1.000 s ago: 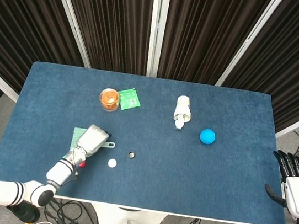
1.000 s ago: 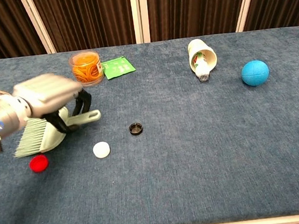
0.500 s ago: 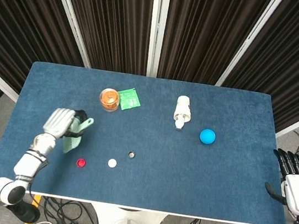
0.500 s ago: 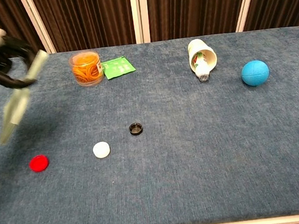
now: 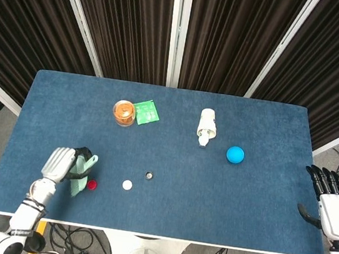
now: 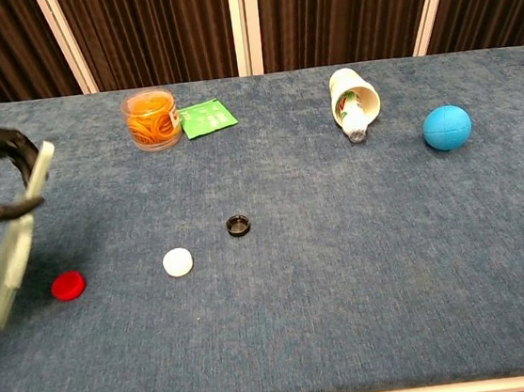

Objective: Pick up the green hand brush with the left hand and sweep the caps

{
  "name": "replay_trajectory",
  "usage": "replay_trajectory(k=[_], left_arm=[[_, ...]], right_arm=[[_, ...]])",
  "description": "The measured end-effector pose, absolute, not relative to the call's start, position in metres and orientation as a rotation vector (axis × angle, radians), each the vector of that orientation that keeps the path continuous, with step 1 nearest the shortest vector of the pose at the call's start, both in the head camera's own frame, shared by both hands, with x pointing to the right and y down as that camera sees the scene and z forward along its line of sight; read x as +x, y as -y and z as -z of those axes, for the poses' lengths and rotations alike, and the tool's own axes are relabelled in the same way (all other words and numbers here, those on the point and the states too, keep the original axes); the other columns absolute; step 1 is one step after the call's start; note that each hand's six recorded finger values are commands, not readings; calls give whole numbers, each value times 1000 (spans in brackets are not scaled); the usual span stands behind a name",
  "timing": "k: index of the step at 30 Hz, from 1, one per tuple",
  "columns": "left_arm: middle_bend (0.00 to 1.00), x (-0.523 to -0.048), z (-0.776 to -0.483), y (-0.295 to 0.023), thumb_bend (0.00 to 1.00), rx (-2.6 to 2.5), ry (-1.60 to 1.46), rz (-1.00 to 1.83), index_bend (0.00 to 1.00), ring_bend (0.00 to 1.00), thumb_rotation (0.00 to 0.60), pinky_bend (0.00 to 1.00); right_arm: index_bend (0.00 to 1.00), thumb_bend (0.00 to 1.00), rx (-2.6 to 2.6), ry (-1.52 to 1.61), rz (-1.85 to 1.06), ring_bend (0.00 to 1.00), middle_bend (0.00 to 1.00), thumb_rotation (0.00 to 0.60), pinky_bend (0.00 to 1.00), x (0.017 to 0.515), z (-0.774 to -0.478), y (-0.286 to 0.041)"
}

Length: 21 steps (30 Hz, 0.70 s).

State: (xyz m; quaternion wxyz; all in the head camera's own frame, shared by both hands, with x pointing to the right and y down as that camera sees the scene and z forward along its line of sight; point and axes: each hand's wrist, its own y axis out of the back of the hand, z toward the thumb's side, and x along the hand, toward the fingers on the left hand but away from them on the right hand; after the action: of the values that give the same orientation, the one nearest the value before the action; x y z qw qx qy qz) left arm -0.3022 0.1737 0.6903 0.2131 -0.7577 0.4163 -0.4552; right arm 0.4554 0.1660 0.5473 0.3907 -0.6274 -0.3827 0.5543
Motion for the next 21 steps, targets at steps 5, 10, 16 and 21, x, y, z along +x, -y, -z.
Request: replay_trajectory(k=[5,10,16,21], left_arm=[[614,-296,-704,-189,468,-2073,-1112,1245,568,852,600,1000],[614,-279,-711,-200,467,-2118,-1120,1205,568,849,600,1000],[614,-248,-713,-191,465,-2165,-1166,1118,568,845,600,1000],[614,-224,-718,-176,465,-2199,-1177,1070,568,844,600,1000]], right_arm=[[0,184,-1620,941,-1434,0,63,600,0,453,-550,-168],[0,195,-1629,933,-1436,0,63,600,0,450,-550,-170],[0,194,-1630,937,-1438,0,63,600,0,451,-551,-170],[0,194,-1623,947,-1437,0,63,600,0,454,-549,-170]])
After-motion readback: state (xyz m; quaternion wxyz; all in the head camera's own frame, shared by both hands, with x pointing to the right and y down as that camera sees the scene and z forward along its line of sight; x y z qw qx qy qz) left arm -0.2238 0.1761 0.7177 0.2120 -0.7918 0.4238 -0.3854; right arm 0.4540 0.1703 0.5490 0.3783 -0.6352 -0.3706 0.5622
